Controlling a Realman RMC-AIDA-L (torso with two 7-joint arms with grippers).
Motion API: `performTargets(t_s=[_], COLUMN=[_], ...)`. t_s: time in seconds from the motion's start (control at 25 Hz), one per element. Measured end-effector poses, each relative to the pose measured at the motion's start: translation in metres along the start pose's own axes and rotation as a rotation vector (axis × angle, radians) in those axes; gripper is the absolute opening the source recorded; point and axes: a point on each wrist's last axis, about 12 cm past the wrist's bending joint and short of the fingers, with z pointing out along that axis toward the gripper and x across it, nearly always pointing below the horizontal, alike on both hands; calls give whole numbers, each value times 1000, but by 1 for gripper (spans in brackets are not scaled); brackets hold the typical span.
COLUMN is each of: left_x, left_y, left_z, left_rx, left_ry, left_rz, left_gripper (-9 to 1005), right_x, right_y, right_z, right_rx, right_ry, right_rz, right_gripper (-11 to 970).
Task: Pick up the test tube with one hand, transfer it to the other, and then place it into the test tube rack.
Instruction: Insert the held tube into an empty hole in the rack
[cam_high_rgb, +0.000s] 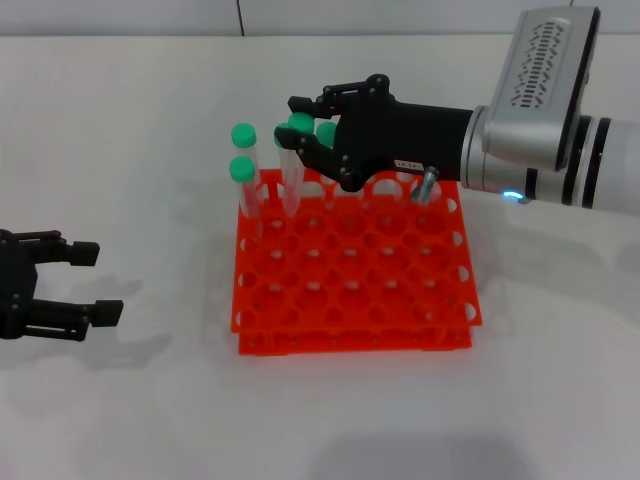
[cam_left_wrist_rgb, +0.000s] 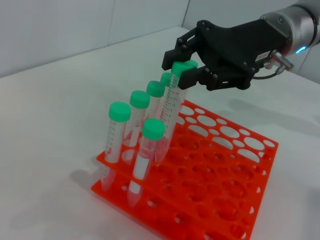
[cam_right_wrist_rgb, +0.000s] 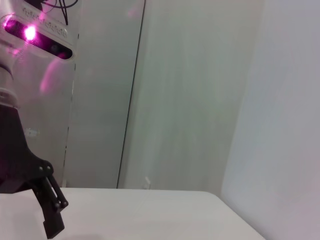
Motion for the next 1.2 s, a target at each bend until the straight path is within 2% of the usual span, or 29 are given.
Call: performTargets(t_s=[1.2], left_x=[4], left_y=[0], left_z=[2], left_rx=[11], left_ry=[-5], left_rz=[-4], left_gripper=[888], right_x=[0], right_y=[7], right_z=[6], right_rx=[-30], right_ry=[16], right_rz=[-9], right_gripper=[277])
